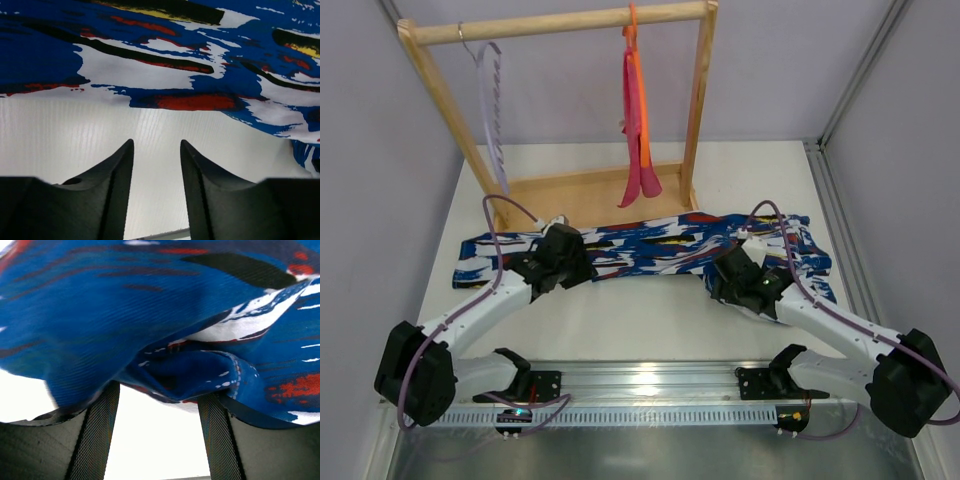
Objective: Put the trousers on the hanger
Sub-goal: Fold the trousers
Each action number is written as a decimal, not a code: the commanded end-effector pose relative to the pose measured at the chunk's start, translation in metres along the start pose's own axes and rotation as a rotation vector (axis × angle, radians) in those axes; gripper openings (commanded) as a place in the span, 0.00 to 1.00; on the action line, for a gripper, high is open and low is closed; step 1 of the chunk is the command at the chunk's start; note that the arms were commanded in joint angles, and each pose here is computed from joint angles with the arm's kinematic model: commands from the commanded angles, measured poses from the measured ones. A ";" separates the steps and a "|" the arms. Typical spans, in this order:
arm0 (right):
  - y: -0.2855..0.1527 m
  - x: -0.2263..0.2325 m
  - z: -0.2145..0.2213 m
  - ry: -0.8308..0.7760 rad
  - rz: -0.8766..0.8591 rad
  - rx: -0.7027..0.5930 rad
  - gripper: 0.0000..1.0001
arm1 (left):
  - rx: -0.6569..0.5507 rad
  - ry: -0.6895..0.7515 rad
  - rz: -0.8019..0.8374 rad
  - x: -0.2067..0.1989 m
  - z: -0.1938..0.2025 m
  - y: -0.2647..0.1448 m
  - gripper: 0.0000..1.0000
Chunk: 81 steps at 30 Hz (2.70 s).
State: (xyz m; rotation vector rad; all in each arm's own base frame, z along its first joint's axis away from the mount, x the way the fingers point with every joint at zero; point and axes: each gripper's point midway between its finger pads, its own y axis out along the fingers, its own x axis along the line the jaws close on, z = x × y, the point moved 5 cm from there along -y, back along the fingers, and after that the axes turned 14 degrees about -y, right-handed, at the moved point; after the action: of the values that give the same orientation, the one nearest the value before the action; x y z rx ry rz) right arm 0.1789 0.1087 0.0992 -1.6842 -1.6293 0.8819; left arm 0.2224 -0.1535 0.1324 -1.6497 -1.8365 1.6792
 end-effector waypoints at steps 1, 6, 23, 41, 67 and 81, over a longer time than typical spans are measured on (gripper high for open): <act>-0.016 0.009 -0.025 0.007 -0.004 -0.085 0.65 | -0.044 -0.031 -0.003 -0.002 -0.005 0.008 0.39; -0.040 0.028 -0.030 -0.110 -0.082 -0.129 0.65 | -0.051 -0.041 -0.028 -0.001 -0.005 0.019 0.21; 0.017 0.040 -0.020 -0.337 0.153 -0.208 0.66 | -0.042 -0.069 -0.105 -0.003 -0.004 0.061 0.00; -0.053 0.038 -0.042 -0.342 0.092 -0.041 0.04 | -0.047 -0.047 -0.236 0.021 0.002 0.081 0.00; -0.094 0.033 -0.048 -0.165 -0.409 -0.026 0.04 | 0.064 0.320 0.394 -0.093 0.069 -0.015 0.60; -0.090 0.026 -0.035 -0.143 -0.422 -0.055 0.04 | -0.026 0.485 0.322 -0.145 0.139 0.039 0.67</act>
State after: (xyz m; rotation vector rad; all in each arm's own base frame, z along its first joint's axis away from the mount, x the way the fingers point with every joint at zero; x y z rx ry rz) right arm 0.1515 0.1342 0.1823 -1.2598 -1.9755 0.8503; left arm 0.1782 -0.3373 0.1109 -2.1274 -1.3053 1.2189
